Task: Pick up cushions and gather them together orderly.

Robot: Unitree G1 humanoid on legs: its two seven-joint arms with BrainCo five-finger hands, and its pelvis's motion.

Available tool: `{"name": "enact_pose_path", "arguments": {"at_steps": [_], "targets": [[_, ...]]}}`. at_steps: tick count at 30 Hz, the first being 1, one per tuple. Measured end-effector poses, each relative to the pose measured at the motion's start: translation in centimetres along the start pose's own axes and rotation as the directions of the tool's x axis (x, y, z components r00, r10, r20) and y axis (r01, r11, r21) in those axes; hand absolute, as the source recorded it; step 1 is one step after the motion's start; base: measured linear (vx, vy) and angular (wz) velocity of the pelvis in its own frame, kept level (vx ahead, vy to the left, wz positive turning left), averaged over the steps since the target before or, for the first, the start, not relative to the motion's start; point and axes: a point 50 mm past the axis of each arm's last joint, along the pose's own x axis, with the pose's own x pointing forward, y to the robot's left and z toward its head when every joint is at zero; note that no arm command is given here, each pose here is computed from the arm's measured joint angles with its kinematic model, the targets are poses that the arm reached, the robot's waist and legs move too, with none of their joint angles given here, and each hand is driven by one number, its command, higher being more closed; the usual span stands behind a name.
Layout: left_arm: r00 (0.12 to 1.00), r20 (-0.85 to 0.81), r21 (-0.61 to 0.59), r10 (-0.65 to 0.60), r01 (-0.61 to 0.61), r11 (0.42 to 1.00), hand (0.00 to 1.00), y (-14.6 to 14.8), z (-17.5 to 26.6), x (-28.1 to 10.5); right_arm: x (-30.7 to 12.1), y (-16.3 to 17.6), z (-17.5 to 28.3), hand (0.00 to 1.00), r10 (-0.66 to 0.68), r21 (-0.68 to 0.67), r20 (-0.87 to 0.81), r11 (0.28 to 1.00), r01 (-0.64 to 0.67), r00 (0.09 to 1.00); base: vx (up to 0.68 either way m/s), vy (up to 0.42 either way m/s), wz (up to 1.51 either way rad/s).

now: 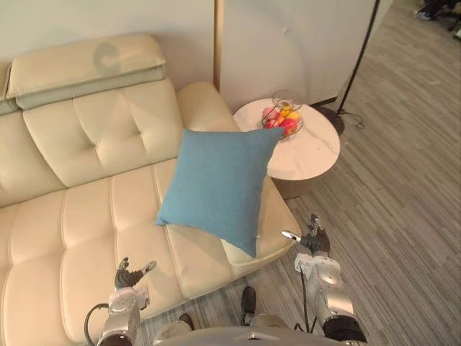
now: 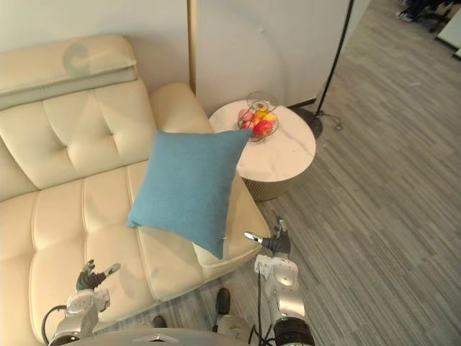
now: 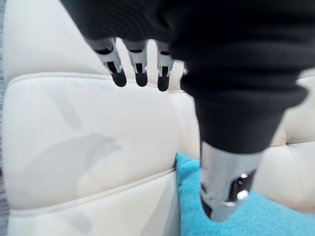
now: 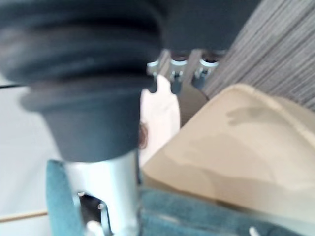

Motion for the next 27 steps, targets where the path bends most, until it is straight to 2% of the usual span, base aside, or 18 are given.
{"name": "enact_pose_path", "arguments": {"at_steps": [4,9,10,18,27], "targets": [[0.997,0.067,-0.015,-0.045,0.046,0.999,0.0,-1.6,2.1,0.5,1.4,2.0,2.6,0.0,0.055,0.001,0.076,0.998,-0.056,0.996,-0.02,0.032,0.23],[0.99,0.108,-0.032,-0.091,0.095,0.995,0.0,-3.1,3.7,0.7,2.9,3.1,3.8,0.0,0.053,-0.004,0.083,0.999,-0.053,0.995,-0.06,0.01,0.27],[0.989,0.115,-0.034,-0.095,0.099,0.994,0.0,-3.2,3.9,0.7,3.1,3.4,4.3,1.0,0.052,-0.005,0.097,0.999,-0.052,0.994,-0.1,0.014,0.18],[0.976,0.183,-0.066,-0.122,0.136,0.988,0.0,-4.7,6.3,0.8,4.7,5.0,7.0,1.0,0.054,0.018,0.139,0.998,-0.057,0.989,-0.1,-0.01,0.12],[0.973,0.192,-0.113,-0.126,0.15,0.982,0.0,-5.1,6.5,0.6,4.6,5.1,6.8,1.0,0.057,0.052,0.122,0.997,-0.063,0.991,-0.01,-0.001,0.0]]}}
